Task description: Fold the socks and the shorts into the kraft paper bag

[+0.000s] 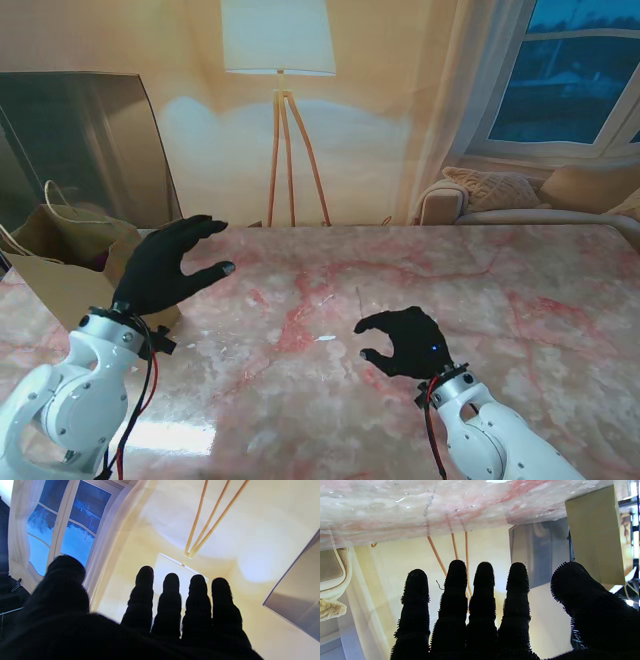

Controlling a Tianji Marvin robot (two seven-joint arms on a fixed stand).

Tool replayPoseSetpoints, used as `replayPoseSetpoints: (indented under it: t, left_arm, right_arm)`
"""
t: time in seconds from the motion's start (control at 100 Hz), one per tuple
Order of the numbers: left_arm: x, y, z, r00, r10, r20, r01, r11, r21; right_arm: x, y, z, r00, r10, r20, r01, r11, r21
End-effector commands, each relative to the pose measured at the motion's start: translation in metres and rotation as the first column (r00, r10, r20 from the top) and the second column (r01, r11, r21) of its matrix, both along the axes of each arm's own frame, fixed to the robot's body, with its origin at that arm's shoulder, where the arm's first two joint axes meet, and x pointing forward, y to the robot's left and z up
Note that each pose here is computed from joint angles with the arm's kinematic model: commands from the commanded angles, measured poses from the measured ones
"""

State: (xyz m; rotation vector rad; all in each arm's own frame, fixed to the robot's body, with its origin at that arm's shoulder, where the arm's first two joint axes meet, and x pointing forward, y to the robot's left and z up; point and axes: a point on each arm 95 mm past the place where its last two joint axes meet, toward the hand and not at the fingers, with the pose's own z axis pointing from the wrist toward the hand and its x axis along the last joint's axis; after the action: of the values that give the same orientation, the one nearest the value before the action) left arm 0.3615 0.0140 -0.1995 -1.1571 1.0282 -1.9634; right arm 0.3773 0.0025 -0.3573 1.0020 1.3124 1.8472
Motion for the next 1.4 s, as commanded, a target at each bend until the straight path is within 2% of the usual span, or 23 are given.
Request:
replayPoseSetpoints:
  t: [0.0, 0.3, 0.51, 0.75, 0.99, 1.39]
  left_arm:
    - [-0.006, -0.009, -0.024, 0.998, -0.025, -0.051, 0.024, 0.999, -0.025]
    - [-0.028, -0.043, -0.076, 0.992, -0.117, -0.045, 0.111, 0.987, -0.12]
    - [-0.036, -0.061, -0.099, 0.985, -0.166, -0.049, 0.154, 0.97, -0.191]
    - [-0.045, -0.068, -0.111, 0.981, -0.18, -0.065, 0.159, 0.956, -0.246]
    - [-0.05, -0.068, -0.118, 0.974, -0.206, -0.089, 0.179, 0.952, -0.247]
    - [-0.052, -0.065, -0.119, 0.975, -0.202, -0.094, 0.173, 0.952, -0.253]
  right_arm:
    - [-0.004, 0.005, 0.003, 1.0, 0.0, 0.007, 0.0, 1.0, 0.027]
    - [-0.012, 0.011, 0.014, 1.0, -0.001, 0.004, 0.001, 0.993, 0.121]
    - [-0.018, 0.018, 0.02, 1.0, 0.013, -0.015, -0.01, 0.982, 0.188]
    - [-0.028, 0.026, 0.029, 0.998, 0.04, -0.039, -0.028, 0.964, 0.266]
    - [-0.038, 0.033, 0.025, 0.993, 0.071, -0.098, -0.034, 0.941, 0.337]
    - [-0.042, 0.037, 0.019, 0.994, 0.071, -0.089, -0.036, 0.938, 0.346]
